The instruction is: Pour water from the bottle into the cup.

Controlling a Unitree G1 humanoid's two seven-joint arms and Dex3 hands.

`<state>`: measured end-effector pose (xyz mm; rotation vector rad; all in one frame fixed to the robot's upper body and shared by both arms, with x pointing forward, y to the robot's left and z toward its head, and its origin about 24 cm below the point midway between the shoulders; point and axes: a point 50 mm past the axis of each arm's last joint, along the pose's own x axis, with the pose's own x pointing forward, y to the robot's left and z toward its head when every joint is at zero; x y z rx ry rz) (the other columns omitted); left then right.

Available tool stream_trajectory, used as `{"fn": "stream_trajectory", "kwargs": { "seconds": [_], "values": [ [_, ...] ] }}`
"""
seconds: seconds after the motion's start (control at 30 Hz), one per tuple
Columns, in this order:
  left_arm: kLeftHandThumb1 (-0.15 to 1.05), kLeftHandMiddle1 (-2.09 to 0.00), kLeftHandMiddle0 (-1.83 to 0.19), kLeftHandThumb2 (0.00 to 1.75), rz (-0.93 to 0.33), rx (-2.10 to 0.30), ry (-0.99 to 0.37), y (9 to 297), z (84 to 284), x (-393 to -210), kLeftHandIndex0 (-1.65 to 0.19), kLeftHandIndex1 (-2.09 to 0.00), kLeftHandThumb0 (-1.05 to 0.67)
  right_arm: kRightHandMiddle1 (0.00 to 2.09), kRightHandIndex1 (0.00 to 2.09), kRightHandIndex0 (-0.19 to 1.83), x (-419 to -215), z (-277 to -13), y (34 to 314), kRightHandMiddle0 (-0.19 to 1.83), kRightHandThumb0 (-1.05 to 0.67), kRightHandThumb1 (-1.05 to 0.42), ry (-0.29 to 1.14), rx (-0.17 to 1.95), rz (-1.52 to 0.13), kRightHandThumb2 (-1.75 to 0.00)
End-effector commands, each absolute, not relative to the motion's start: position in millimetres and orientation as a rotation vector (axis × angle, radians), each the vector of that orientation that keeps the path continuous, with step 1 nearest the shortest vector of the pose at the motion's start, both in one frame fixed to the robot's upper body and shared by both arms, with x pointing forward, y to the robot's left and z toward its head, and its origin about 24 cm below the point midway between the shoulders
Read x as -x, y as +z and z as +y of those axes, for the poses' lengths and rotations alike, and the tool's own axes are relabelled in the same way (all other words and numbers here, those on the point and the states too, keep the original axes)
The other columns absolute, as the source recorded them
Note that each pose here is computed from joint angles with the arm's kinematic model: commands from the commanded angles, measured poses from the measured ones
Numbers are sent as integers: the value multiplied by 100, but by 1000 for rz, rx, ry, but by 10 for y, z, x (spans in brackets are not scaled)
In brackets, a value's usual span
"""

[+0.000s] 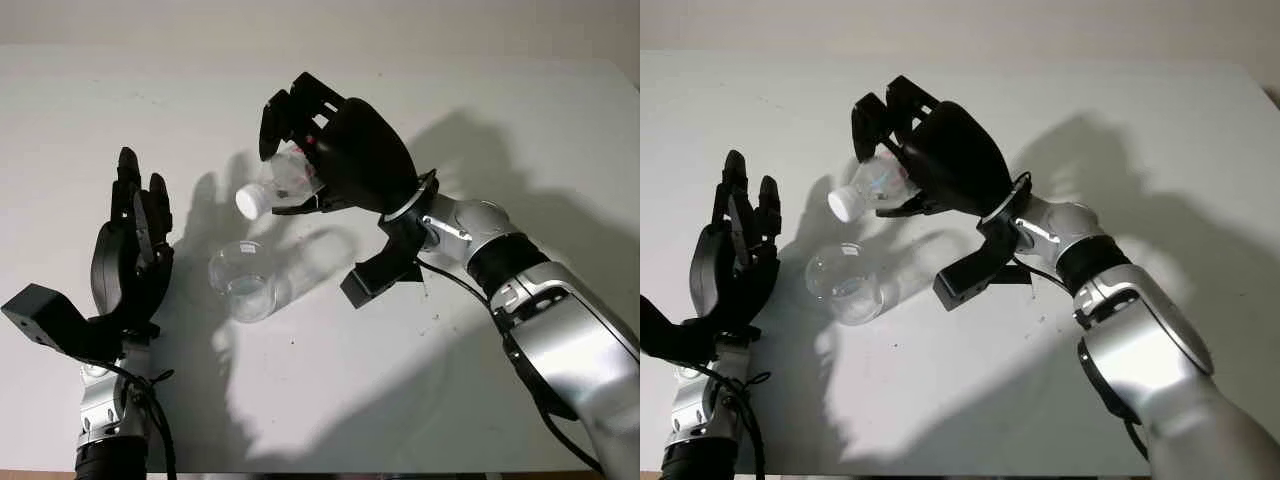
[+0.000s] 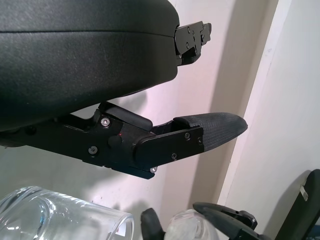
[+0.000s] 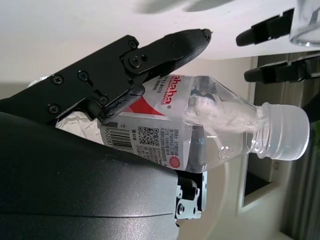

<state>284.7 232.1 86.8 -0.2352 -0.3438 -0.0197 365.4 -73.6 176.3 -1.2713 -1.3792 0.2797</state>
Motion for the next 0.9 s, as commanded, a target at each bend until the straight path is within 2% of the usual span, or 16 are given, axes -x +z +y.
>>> {"fn": "stream_trajectory", "kwargs": {
  "seconds": [0.0, 0.3, 0.87],
  "values": [
    [105, 0, 19, 63, -319, 248, -12, 778, 2293, -2828, 19, 0, -70, 209, 209, 119, -3680, -743, 1919, 96, -49, -105, 249, 1310, -1461, -27],
    [105, 0, 19, 62, -325, 251, -19, 790, 2278, -2852, 19, 0, -70, 209, 209, 115, -3695, -764, 2024, 86, -51, -105, 196, 1397, -1616, -27],
    [105, 0, 19, 61, -331, 264, -11, 775, 2268, -2858, 19, 0, -70, 209, 209, 117, -3661, -691, 2163, 86, -48, -105, 240, 1362, -1689, -31]
  ]
}}
